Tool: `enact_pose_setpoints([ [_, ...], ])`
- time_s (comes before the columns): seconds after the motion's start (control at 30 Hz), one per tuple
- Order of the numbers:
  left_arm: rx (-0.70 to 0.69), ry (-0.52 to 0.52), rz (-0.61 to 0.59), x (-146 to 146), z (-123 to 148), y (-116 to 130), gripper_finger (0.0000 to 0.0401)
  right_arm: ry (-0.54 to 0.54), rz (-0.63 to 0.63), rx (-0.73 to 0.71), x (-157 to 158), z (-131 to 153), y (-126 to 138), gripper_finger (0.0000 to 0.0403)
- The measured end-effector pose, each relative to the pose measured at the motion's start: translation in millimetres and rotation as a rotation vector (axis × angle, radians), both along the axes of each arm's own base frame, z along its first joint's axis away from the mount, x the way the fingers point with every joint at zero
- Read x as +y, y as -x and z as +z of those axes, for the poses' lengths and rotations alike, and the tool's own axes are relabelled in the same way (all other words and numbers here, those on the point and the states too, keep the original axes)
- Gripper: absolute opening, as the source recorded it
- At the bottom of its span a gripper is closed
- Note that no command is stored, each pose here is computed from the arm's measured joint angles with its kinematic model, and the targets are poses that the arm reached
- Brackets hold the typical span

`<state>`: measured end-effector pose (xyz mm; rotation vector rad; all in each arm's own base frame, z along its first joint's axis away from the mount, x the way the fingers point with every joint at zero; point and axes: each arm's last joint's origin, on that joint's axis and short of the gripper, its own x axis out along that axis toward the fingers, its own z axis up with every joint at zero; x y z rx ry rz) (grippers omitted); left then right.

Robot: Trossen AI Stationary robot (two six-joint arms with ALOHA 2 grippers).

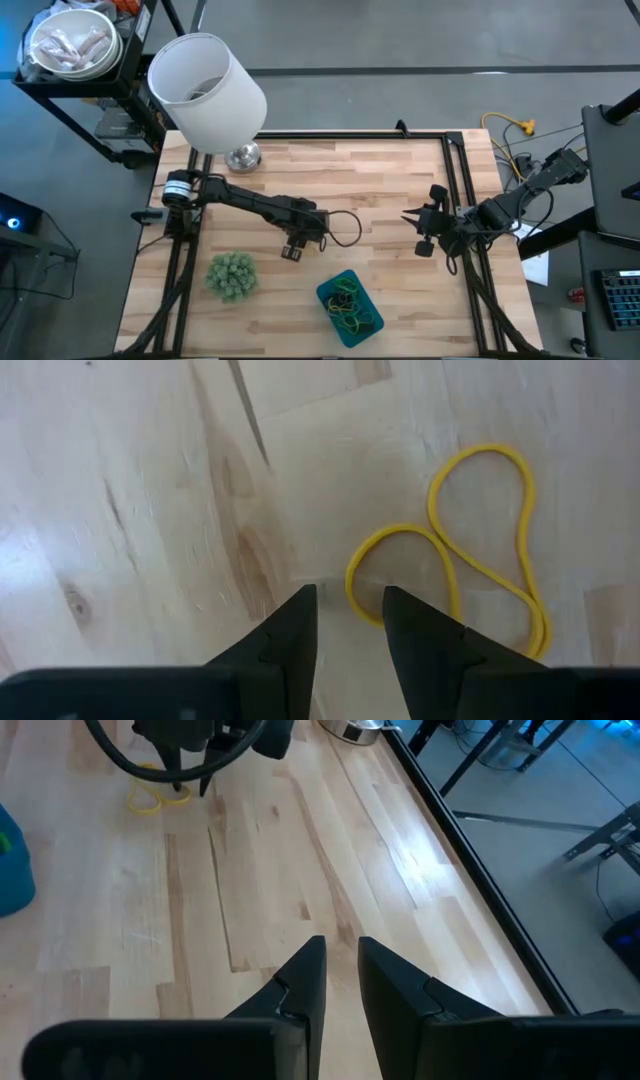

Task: Pick and place rubber bands into bin
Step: Put the yellow rubber band into the blue bin

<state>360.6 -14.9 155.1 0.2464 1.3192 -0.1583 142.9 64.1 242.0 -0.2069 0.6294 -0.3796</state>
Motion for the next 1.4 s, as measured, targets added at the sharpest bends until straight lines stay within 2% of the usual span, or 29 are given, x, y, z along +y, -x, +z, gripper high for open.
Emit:
enact_pose_setpoints([
  [0.27,-0.005,0.009,0.023,1,-2,1,0.0104,-0.002,0.000,-0.003,0,0,0,0.0057],
  [0.43,0.013,0.088,0.102,8,-7,0,0.0104,-0.002,0.000,-0.004,0,0,0,0.0057],
  [0.6,0.085,0.085,0.101,9,-32,-2,0.0102,-0.009,0.000,-0.014,1,1,-1,0.0057],
  [0.7,0.126,0.072,0.102,9,-46,-3,0.0086,-0.009,0.000,-0.015,1,1,-1,0.0057],
  [0.8,0.137,0.072,0.102,9,-49,-3,0.0053,-0.009,0.000,-0.015,1,1,-1,0.0057],
  [0.93,0.108,0.073,0.101,9,-42,-3,0.0007,-0.009,0.000,-0.015,1,1,-1,0.0057],
  [1.23,-0.008,0.059,0.102,9,-4,0,0.0000,-0.009,0.000,-0.016,1,1,-1,0.0057],
  [1.4,-0.098,0.014,0.106,7,22,4,0.0000,-0.010,0.000,-0.016,1,1,-1,0.0057],
])
